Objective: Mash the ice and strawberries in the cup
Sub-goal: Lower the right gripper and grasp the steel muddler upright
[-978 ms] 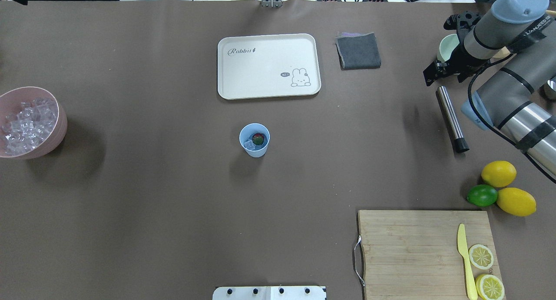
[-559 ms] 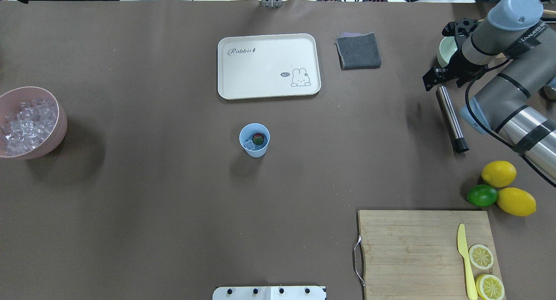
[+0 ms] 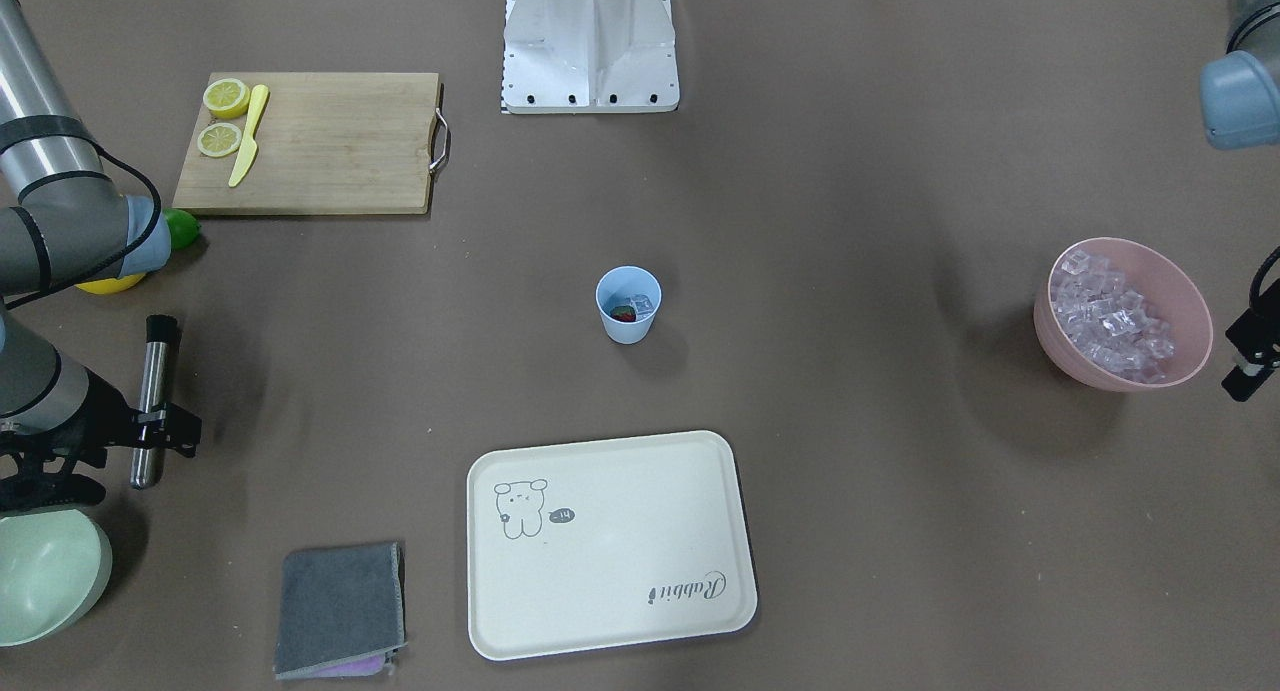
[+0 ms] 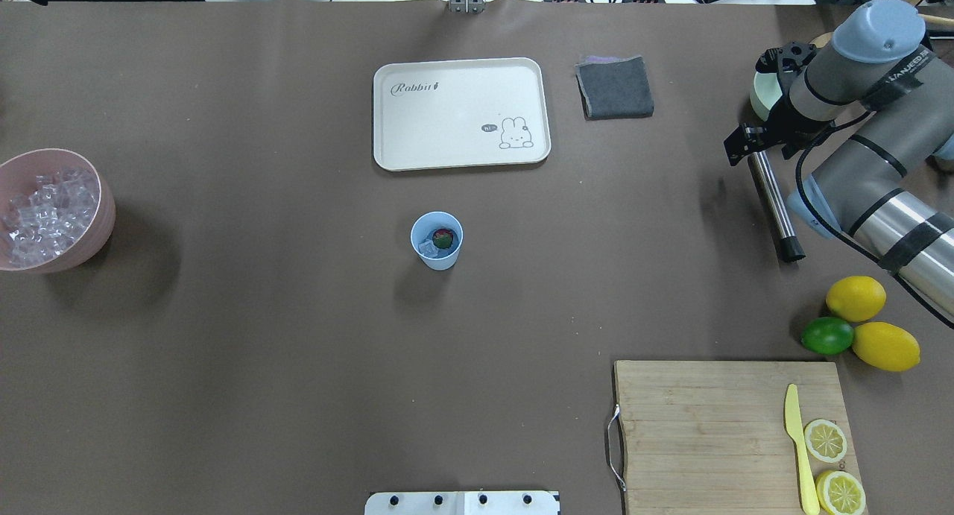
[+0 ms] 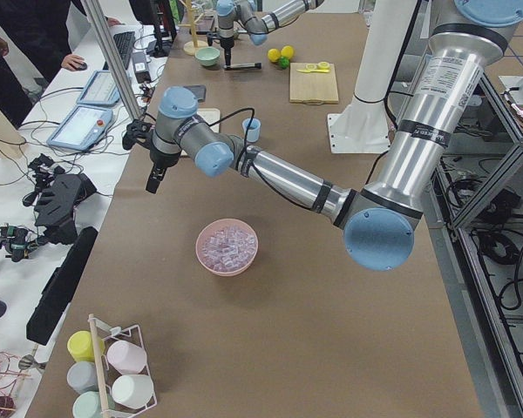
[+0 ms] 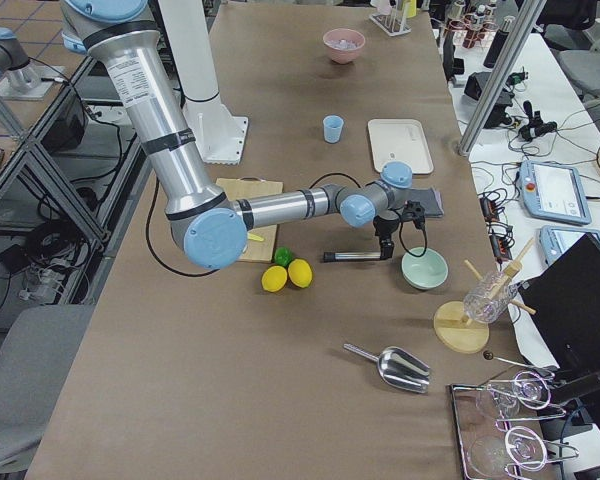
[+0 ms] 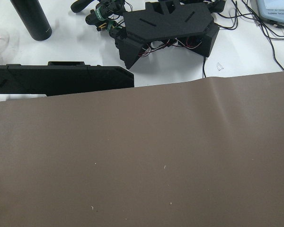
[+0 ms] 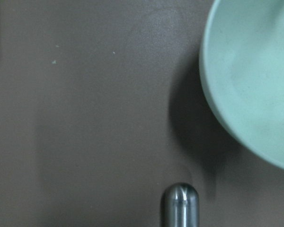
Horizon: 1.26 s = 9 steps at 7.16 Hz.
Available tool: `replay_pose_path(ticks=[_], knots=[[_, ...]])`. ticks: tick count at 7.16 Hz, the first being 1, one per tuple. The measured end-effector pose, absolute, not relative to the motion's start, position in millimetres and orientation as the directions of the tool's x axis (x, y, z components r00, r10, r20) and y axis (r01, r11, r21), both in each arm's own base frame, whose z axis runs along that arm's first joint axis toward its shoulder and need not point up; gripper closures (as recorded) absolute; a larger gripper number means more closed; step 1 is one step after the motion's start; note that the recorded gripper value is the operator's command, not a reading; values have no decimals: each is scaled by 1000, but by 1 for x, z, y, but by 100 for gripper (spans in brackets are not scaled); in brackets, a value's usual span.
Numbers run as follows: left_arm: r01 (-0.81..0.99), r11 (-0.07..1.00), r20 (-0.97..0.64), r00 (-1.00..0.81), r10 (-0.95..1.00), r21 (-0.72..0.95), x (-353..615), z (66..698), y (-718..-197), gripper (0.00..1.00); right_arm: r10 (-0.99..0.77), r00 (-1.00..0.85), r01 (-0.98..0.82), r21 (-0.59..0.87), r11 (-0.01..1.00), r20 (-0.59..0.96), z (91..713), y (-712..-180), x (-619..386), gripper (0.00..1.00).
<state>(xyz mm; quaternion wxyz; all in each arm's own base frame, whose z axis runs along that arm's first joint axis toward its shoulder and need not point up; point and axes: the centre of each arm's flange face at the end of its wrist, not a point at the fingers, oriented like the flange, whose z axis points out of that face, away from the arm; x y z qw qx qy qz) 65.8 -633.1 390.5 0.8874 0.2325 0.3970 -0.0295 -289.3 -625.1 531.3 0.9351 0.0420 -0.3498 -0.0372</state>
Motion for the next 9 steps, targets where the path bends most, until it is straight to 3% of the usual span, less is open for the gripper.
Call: replay_pose_path(ticks=[3, 5, 6, 9], knots=[[238, 888, -718, 682, 136, 394, 66, 387, -634, 2, -92, 757, 43, 91, 995, 647, 541, -623, -289, 1], [240, 886, -719, 681, 138, 397, 64, 385, -634, 2, -86, 761, 43, 83, 996, 643, 547, -622, -288, 72], [239, 884, -718, 682, 142, 402, 63, 383, -634, 2, -84, 762, 43, 80, 996, 642, 548, -621, -287, 100], [233, 878, -710, 687, 156, 418, 56, 383, -632, 2, -85, 760, 42, 81, 996, 644, 547, -622, -288, 100]])
